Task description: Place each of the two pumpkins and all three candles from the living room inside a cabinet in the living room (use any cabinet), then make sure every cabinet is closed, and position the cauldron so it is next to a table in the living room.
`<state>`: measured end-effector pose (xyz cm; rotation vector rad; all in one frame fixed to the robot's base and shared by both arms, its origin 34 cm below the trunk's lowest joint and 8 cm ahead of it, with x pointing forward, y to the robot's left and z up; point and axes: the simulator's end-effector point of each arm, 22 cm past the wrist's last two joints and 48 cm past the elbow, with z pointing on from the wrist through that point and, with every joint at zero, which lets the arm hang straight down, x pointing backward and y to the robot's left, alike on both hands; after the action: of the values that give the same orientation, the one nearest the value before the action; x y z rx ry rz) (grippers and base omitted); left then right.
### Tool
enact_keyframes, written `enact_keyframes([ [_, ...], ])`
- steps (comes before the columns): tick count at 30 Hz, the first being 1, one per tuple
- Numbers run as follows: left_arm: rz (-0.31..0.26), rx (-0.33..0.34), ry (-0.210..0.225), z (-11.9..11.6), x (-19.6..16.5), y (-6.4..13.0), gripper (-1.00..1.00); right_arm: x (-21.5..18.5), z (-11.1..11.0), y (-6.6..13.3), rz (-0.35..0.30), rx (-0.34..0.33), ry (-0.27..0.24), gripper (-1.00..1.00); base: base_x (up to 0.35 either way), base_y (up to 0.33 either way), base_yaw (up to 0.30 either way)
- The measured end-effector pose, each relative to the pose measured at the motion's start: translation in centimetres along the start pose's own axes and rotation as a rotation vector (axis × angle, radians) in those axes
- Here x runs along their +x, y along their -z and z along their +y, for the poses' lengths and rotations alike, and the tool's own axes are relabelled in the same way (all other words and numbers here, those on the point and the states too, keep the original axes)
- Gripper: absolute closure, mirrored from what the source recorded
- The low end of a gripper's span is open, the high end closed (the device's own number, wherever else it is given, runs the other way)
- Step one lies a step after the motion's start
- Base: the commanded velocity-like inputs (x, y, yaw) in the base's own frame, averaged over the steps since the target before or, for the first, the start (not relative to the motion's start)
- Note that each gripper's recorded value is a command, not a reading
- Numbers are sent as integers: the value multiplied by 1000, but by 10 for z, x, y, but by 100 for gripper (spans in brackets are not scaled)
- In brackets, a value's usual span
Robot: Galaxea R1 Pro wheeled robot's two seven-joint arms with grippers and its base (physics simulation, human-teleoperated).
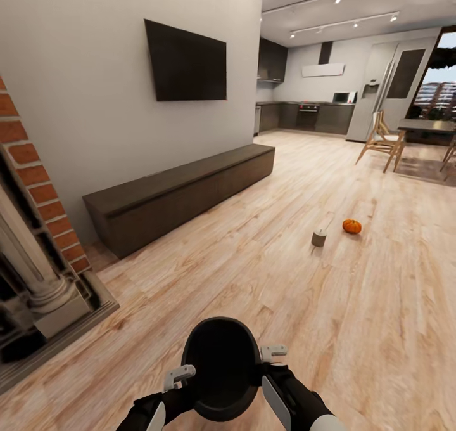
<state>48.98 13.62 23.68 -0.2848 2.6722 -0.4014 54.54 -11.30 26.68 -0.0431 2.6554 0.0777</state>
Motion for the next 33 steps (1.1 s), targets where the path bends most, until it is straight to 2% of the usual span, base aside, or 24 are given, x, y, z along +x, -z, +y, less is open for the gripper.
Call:
enact_keyframes([
  [33,-115,31,-30,-24,-52,40,100,-56,2,47,-123,0,6,100,0,0,0],
])
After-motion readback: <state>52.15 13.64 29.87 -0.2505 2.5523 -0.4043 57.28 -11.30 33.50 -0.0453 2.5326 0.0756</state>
